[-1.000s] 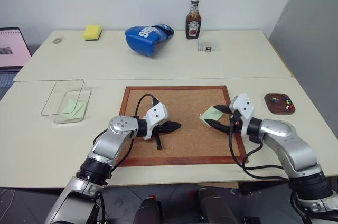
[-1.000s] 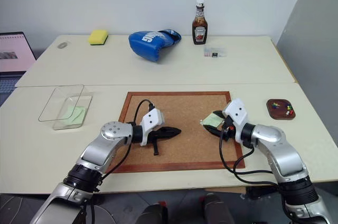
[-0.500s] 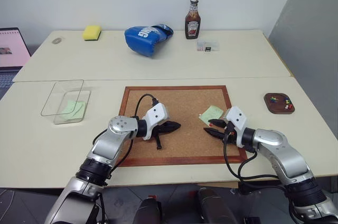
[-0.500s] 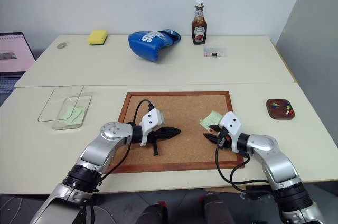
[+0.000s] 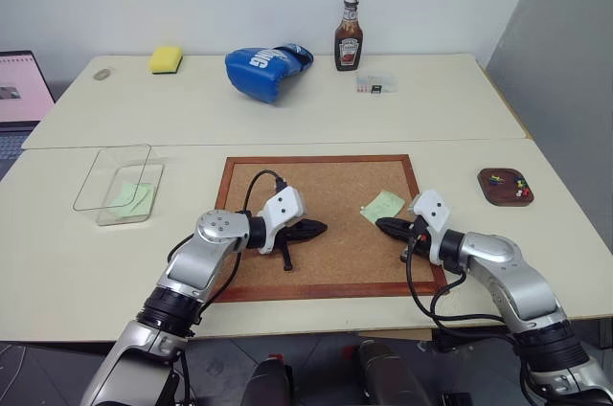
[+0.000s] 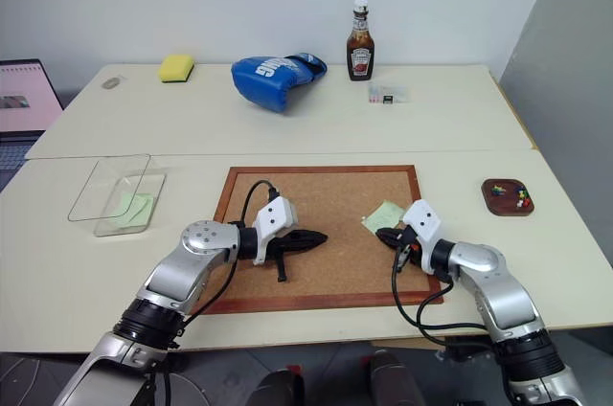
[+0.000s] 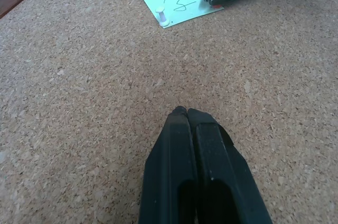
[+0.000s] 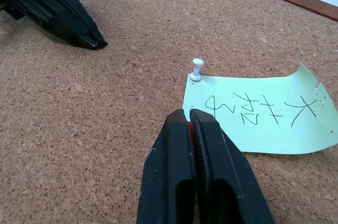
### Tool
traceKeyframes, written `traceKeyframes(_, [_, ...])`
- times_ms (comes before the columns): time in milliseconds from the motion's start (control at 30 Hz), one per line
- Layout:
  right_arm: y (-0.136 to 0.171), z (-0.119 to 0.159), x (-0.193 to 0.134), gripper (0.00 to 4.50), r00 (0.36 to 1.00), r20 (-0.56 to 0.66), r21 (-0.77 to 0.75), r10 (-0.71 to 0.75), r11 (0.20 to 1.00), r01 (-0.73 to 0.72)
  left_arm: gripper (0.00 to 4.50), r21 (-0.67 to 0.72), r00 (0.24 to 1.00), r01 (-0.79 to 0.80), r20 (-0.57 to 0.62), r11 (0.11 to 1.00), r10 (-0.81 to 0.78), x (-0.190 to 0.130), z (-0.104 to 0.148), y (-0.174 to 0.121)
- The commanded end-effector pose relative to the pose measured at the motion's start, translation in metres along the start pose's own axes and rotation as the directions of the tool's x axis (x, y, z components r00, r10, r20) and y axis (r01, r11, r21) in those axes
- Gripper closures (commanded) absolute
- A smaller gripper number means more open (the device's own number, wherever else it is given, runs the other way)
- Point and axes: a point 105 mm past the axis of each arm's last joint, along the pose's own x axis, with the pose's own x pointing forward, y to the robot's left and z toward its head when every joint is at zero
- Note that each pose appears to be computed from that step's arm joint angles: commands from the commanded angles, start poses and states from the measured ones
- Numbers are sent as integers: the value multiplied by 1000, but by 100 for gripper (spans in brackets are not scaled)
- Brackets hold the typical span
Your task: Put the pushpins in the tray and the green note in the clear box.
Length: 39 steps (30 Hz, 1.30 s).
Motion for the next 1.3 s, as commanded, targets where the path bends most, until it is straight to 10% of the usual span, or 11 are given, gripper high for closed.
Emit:
traceKeyframes(33, [-7,52,-11,445,985,173,18,-25,1000,22,450,-32,997,29,-64,999,-31,3,-18,-9])
traceKeyframes(400, [-48,68,-38,445,939,222,140,-265,961,238,450,-40,998,27,-63,999,-30,5,-19,-10])
traceKeyframes(667, [-147,30,-105,445,652,40,208,-757,644,736,450,-42,997,29,-65,999,-32,5,-20,-10])
traceKeyframes(1300, [-182,-11,-132,445,490,-100,259,-866,453,853,450,-46,997,23,-67,999,-26,3,-21,-10])
